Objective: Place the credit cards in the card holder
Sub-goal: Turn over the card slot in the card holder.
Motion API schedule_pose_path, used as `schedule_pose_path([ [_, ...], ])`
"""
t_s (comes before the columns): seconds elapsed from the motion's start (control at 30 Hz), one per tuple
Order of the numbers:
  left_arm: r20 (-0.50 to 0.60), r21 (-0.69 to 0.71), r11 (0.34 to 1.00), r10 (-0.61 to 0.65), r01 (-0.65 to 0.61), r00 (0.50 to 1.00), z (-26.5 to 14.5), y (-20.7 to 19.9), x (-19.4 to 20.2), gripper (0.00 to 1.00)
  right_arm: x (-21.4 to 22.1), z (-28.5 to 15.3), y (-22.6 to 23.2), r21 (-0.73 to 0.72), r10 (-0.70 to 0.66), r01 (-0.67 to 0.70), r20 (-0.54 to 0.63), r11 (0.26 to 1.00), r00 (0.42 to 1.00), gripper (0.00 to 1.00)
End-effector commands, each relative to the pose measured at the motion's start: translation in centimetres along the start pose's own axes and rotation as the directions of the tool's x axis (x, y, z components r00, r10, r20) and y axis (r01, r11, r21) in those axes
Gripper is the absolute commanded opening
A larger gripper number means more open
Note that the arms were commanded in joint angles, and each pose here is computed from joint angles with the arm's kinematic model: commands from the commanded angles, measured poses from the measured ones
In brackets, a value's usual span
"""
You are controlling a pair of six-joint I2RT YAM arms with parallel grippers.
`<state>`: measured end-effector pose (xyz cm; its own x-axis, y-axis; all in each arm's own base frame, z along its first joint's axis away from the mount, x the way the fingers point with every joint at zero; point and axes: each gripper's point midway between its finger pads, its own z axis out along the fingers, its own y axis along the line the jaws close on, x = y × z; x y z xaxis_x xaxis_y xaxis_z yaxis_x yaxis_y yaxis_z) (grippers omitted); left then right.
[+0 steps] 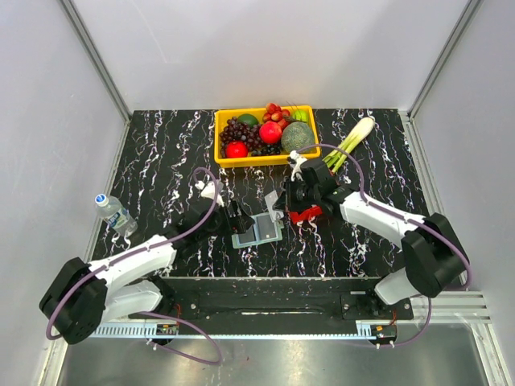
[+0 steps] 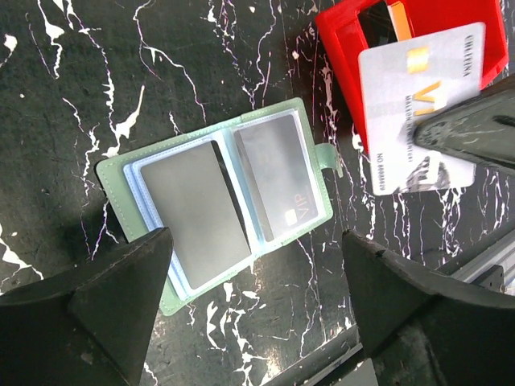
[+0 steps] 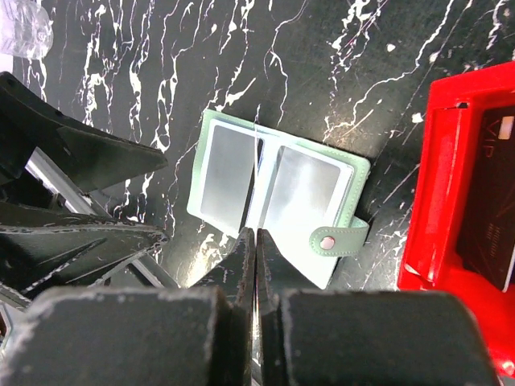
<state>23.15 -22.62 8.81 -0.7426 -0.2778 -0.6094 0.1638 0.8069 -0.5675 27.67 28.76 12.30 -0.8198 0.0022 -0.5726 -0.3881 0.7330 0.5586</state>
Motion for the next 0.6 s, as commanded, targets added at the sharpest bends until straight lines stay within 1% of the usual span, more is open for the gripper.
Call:
schedule_pose_path([
  [0.0, 0.079, 0.052, 0.998, -0.042, 0.038, 0.996, 0.1, -1.0, -1.6, 0.89, -0.3, 1.1, 1.8, -0.078, -0.024, 0.024, -0.001, 0.997, 1.000, 0.00],
  [0.13, 0.078, 0.089, 0.994, -0.071, 0.064, 0.994, 0.4, -1.5, -1.5, 0.87, 0.1, 1.7, 1.8, -0.080, -0.019, 0.018, -0.013, 0.997, 1.000, 0.00],
  [0.27, 0.039, 0.128, 0.990, -0.072, 0.067, 0.997, 1.0, -2.5, -1.0, 0.84, 0.6, 2.4, 1.3, -0.073, -0.014, 0.011, -0.035, 0.997, 0.999, 0.00],
  [0.4, -0.007, 0.097, 0.992, -0.076, 0.077, 0.997, 1.9, -2.0, -0.2, 0.79, 1.1, 3.1, 0.9, -0.067, -0.009, 0.005, -0.052, 0.998, 0.999, 0.00],
  [0.57, -0.028, 0.073, 0.993, -0.095, 0.097, 0.995, 2.5, -1.3, 0.6, 0.77, 1.9, 3.5, 0.2, -0.051, -0.005, 0.001, -0.073, 0.999, 0.997, 0.00],
])
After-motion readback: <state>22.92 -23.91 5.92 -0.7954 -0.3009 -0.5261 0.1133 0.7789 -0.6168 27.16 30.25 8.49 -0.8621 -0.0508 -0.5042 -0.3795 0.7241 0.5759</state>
